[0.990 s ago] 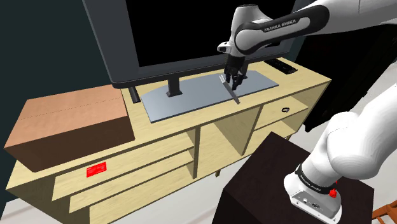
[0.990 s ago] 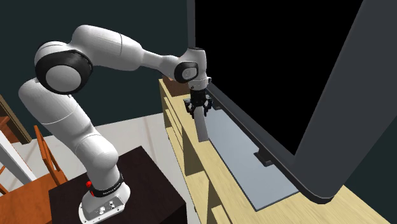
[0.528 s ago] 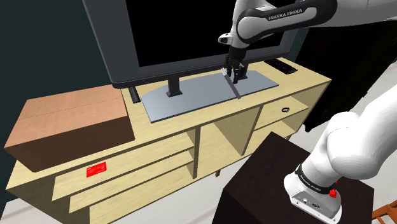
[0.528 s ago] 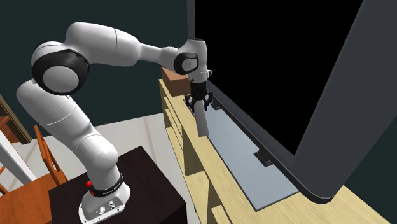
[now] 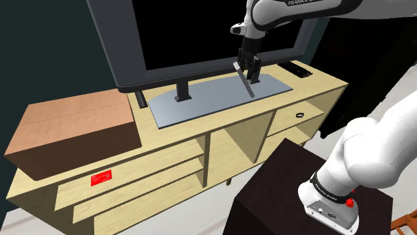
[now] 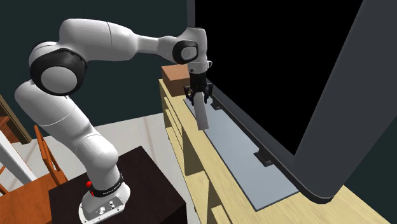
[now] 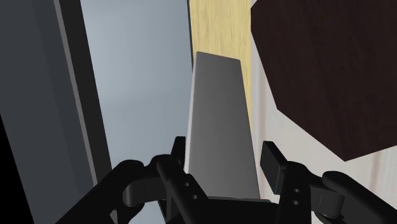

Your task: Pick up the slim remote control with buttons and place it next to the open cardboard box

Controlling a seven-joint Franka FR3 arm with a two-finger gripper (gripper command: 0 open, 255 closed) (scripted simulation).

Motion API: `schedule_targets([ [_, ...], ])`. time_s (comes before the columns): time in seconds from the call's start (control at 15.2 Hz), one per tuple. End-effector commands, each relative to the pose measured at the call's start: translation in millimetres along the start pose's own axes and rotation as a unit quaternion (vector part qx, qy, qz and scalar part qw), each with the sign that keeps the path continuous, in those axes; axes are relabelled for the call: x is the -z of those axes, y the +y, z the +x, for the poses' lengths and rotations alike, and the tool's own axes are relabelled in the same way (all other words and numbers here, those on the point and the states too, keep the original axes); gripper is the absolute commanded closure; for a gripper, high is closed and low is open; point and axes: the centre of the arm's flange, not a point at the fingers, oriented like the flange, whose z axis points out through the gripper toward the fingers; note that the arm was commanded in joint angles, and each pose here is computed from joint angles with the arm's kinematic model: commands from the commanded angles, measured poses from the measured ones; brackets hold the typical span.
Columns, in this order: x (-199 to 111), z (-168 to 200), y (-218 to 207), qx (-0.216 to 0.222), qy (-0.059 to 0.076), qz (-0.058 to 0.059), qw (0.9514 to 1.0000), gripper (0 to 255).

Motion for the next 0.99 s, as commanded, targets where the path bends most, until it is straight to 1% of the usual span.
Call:
schedule_targets([
  [0.0, 10.8, -0.8, 0.3, 0.0, 0.0, 0.0, 1.0, 255],
  [0.13, 16.2, -0.9, 0.4, 0.0, 0.0, 0.0, 1.0, 255],
  [0.92, 21.5, 154.5, -29.6, 0.0, 0.0, 0.0, 1.0, 255],
])
